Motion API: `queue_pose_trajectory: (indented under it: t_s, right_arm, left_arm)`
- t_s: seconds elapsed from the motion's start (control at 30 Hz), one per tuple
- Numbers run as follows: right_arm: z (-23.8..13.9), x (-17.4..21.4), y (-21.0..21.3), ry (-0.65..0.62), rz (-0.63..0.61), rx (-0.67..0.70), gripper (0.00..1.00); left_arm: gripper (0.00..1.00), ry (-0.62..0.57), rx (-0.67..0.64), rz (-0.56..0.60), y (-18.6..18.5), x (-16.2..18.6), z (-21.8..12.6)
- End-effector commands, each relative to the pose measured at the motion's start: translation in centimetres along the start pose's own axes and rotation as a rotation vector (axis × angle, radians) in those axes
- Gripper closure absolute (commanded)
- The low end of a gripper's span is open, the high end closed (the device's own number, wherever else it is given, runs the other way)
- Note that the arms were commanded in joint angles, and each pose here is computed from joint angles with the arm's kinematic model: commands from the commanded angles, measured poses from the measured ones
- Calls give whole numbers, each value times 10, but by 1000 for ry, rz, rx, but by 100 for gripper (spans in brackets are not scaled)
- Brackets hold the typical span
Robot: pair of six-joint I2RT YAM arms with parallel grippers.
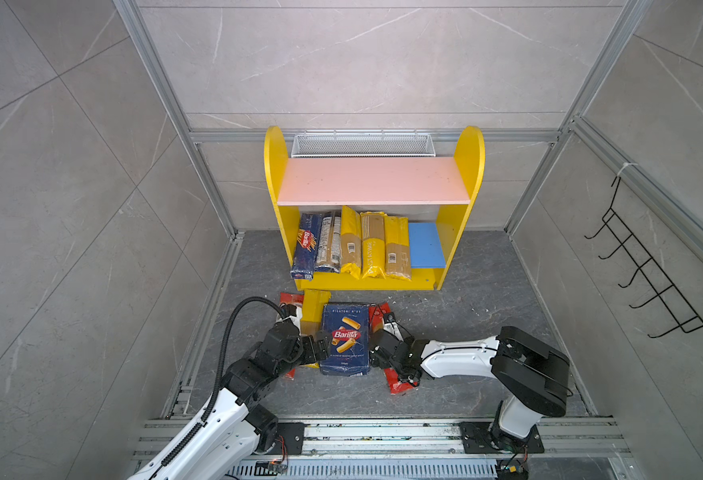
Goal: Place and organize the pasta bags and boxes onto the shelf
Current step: 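Close the right gripper on the red spaghetti bag's end, then lift the red spaghetti bag upright with the right gripper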
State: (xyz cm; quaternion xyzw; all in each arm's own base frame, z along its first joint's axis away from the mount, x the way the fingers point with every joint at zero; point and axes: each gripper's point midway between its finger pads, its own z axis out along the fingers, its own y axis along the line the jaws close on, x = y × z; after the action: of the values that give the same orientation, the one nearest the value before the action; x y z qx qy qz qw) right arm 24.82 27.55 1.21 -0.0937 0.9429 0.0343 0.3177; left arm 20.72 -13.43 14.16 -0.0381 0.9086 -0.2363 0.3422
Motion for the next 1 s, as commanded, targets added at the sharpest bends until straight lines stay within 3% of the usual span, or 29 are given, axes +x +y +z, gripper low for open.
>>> queue_pose_trajectory:
  t_s: [0.0,0.27,0.5,0.73,0.97]
  right_arm:
    - [20,75,-19,245,-14,18,15]
    - [11,99,-28,313,45,-8,44]
    - [-9,90,-31,285,89,-49,62]
    - [-32,63,-15,247,158,-172,72]
    - [-51,36,-14,219,296,-336,76]
  left_arm:
    - [0,-32,7,7,-4,-9,-4]
    - [0,-31,4,3,-3,-9,-3]
    - [0,-26,7,3,-4,-8,-3]
    - [0,-35,12,1,-6,-12,-6]
    - [0,-53,18,12,-12,-22,-12]
